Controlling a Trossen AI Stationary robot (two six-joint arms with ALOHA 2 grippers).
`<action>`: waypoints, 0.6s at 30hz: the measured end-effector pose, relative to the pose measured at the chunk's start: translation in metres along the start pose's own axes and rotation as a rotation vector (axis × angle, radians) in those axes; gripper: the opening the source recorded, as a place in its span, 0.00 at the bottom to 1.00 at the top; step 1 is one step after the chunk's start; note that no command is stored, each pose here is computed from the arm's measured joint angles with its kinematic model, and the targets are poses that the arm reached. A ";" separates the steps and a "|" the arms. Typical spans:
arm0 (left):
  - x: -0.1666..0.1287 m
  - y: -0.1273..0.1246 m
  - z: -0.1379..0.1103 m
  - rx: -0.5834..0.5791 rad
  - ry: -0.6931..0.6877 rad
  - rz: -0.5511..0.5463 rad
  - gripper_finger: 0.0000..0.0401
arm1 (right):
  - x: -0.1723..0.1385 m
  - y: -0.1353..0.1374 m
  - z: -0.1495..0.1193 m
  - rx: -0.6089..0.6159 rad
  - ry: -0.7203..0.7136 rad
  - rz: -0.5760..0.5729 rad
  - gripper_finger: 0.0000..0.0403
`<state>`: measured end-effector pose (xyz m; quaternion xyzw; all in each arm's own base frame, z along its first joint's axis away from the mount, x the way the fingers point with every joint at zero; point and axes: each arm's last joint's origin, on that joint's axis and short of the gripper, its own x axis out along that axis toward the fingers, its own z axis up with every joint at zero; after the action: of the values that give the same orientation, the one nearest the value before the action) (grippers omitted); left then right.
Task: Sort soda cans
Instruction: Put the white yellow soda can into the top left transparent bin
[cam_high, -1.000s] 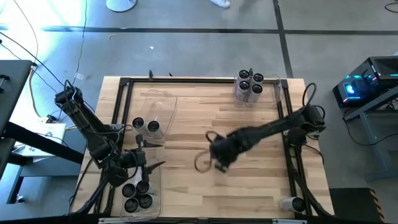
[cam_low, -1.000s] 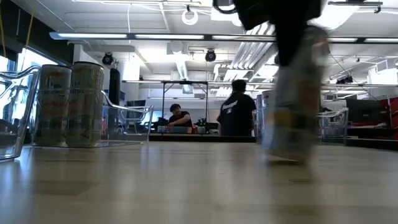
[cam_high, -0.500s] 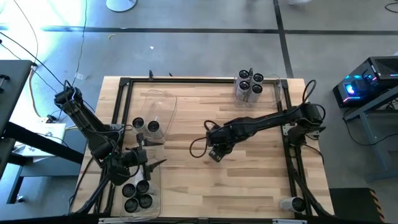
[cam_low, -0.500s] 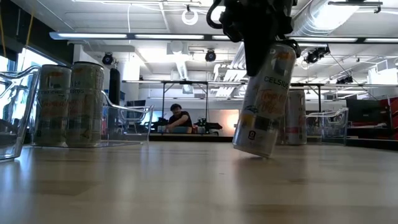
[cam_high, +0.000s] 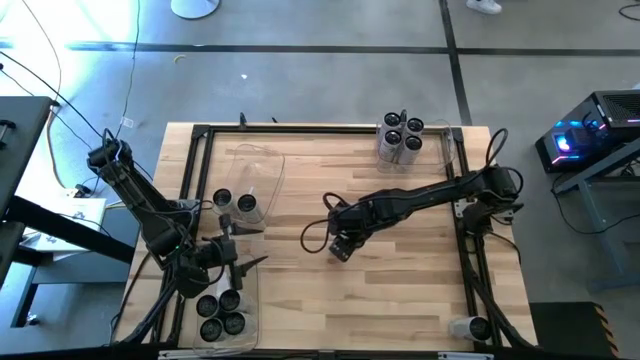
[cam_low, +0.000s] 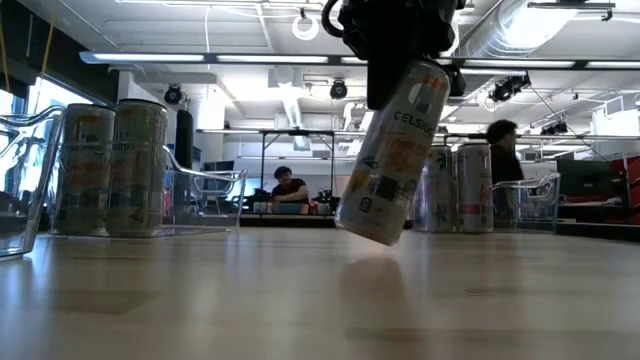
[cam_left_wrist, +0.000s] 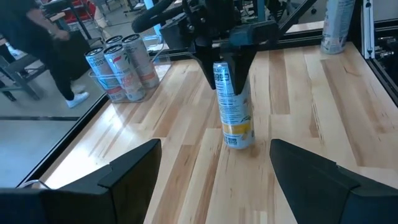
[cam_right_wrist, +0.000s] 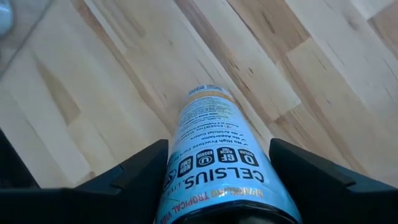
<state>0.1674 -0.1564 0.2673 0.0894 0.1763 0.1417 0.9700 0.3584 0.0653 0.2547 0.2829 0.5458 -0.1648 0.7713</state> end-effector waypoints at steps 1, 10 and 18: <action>0.000 0.000 0.000 0.000 0.000 0.000 0.74 | 0.000 0.000 0.000 -0.002 -0.005 0.005 0.67; 0.000 0.000 0.000 0.001 0.000 0.000 0.74 | -0.003 0.000 -0.001 -0.011 0.020 -0.003 0.66; 0.000 0.000 0.000 0.000 0.001 0.000 0.74 | -0.031 0.001 0.000 -0.022 -0.006 -0.145 0.59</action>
<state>0.1674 -0.1564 0.2671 0.0892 0.1767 0.1420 0.9699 0.3484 0.0640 0.2838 0.2338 0.5641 -0.2152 0.7621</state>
